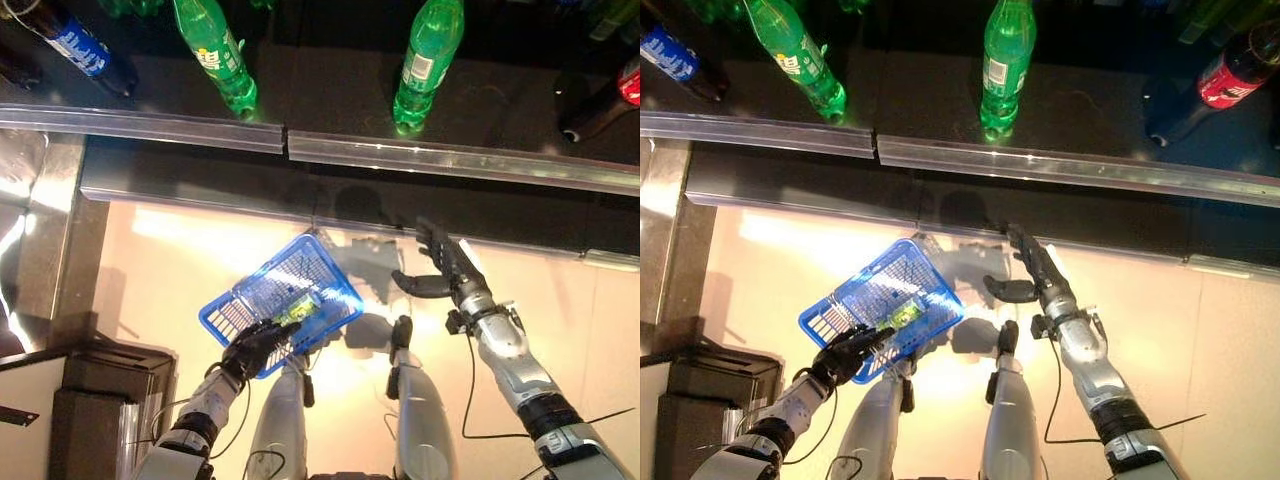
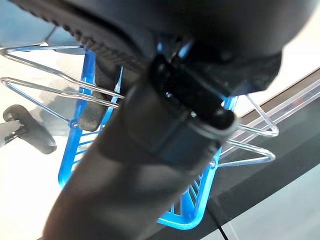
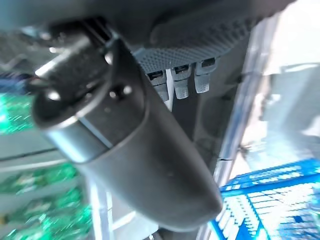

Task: Pick up the drink and place into the basket.

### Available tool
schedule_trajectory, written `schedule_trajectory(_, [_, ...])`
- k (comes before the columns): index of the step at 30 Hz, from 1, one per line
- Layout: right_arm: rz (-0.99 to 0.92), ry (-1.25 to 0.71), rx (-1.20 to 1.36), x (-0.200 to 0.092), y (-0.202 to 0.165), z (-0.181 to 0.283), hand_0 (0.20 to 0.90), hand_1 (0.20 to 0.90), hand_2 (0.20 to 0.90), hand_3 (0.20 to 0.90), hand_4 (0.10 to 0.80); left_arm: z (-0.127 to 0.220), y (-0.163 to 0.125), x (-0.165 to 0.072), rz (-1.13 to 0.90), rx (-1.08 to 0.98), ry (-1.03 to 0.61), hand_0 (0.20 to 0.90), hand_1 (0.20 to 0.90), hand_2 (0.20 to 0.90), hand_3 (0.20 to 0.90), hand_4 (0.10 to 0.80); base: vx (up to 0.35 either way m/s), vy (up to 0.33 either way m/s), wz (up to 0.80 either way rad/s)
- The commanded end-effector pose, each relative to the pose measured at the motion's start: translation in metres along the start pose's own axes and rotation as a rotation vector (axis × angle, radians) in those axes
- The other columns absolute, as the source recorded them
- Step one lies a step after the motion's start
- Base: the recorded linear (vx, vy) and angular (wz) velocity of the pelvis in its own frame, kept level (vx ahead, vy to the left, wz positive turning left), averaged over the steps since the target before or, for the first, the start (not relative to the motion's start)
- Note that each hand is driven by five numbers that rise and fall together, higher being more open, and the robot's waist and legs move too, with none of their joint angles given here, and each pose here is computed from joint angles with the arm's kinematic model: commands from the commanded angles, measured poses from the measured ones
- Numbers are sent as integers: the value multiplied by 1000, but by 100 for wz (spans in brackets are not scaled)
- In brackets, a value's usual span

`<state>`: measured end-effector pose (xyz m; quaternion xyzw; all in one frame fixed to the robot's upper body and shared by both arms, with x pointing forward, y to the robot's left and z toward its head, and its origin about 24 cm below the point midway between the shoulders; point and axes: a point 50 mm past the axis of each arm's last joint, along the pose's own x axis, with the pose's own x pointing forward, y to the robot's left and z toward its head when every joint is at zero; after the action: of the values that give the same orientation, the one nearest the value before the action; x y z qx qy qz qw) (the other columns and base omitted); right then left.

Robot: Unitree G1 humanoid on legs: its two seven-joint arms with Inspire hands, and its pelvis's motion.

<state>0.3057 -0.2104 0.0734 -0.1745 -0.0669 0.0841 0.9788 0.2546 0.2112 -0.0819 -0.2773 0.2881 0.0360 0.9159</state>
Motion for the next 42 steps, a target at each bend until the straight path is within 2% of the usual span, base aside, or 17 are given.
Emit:
schedule_trajectory(1, [16, -265, -46, 2, -7, 50, 900, 900, 900, 900, 800, -19, 48, -30, 98, -29, 4, 300, 300, 300, 200, 100, 15, 39, -2])
schedule_trajectory(6, [12, -429, -70, 1, -9, 86, 900, 900, 900, 900, 800, -25, 49, -31, 104, -91, -5, 300, 300, 300, 200, 100, 6, 13, 0])
schedule_trajectory(18, [-126, -719, -75, -10, -26, 141, 900, 900, 900, 900, 800, -34, 46, -32, 106, -184, -6, 300, 300, 300, 200, 100, 0, 0, 0])
schedule_trajectory(28, [-257, -791, 52, -11, -54, 153, 900, 900, 900, 900, 800, -39, 45, -33, 107, -195, 11, 300, 300, 300, 200, 100, 19, 6, 0])
schedule_trajectory(42, [-351, -831, 86, -2, -71, 167, 900, 900, 900, 900, 800, -35, 42, -30, 102, -165, 27, 300, 300, 300, 200, 100, 24, -10, 5])
